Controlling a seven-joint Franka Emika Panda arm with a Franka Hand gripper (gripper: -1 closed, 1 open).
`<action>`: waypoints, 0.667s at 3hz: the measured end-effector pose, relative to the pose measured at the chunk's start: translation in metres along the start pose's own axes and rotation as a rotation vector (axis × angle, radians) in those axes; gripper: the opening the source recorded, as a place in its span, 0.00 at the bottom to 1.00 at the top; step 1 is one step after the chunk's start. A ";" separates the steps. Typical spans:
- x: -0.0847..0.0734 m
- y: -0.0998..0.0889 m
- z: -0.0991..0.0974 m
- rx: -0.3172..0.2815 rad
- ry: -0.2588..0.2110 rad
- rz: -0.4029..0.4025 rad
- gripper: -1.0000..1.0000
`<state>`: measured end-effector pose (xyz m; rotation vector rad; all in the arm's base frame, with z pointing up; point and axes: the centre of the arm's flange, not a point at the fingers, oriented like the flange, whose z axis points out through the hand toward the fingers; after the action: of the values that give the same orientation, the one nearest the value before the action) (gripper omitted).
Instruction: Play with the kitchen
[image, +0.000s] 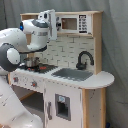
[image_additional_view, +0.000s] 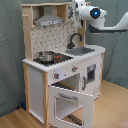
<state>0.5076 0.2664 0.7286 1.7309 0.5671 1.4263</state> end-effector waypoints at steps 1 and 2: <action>0.022 0.013 -0.028 -0.058 0.016 0.013 0.00; 0.038 0.009 -0.062 -0.076 0.030 0.011 0.00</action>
<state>0.4569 0.3086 0.7608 1.6578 0.5140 1.4647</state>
